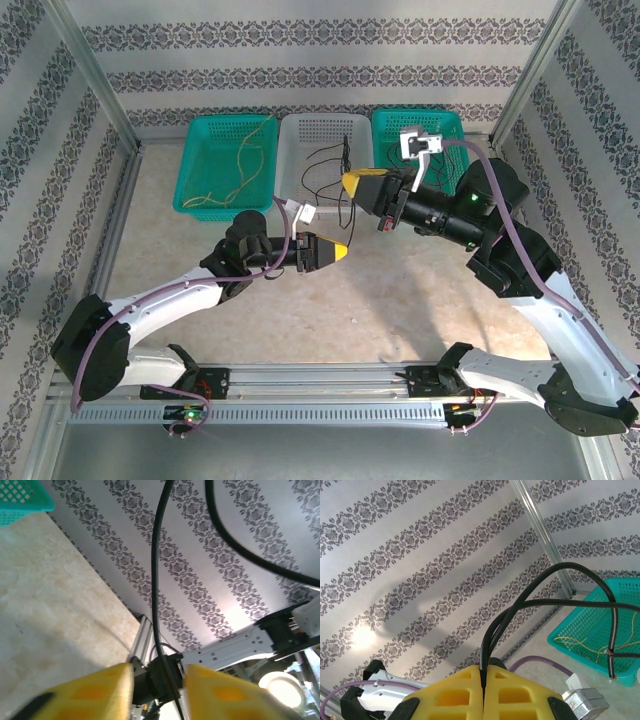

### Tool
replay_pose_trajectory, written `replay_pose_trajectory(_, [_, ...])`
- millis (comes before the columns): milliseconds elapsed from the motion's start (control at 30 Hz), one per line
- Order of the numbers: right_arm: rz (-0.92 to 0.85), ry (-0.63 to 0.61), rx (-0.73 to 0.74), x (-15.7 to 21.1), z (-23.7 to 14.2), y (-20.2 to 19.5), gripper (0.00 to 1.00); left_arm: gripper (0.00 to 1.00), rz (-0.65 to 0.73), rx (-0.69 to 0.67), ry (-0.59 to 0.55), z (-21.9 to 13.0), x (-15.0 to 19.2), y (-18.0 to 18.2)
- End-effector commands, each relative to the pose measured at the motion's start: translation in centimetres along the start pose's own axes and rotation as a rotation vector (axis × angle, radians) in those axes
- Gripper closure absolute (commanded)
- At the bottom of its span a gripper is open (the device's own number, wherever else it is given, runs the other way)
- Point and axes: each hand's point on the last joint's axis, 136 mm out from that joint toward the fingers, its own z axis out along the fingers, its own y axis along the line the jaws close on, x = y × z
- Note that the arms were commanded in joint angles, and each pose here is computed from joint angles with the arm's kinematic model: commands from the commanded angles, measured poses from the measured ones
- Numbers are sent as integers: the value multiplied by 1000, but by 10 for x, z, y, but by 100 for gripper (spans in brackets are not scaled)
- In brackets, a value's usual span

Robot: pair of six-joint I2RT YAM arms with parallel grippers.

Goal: Untangle the cables

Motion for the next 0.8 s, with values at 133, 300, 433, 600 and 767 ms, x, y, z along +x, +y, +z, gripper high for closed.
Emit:
replay_pose_trajectory(133, [33,-71,21,-9,-20,-8,100,100,125,-222,-76,-21,-12,16])
replay_pose_trajectory(300, [148,-60,114,20,-27,-49,97,100,245,-691,-198,-84,-34,59])
replay_pose_trajectory(433, [250,-18,211,62,-29,-89,83,100,342,-835,-260,-119,-49,53])
replay_pose_trajectory(600, [360,96,417,144,-36,-159,55,100,497,-836,-270,-133,-71,16])
replay_pose_trajectory(767, [432,255,624,225,-57,-214,39,100,613,-781,-326,-142,-97,-32])
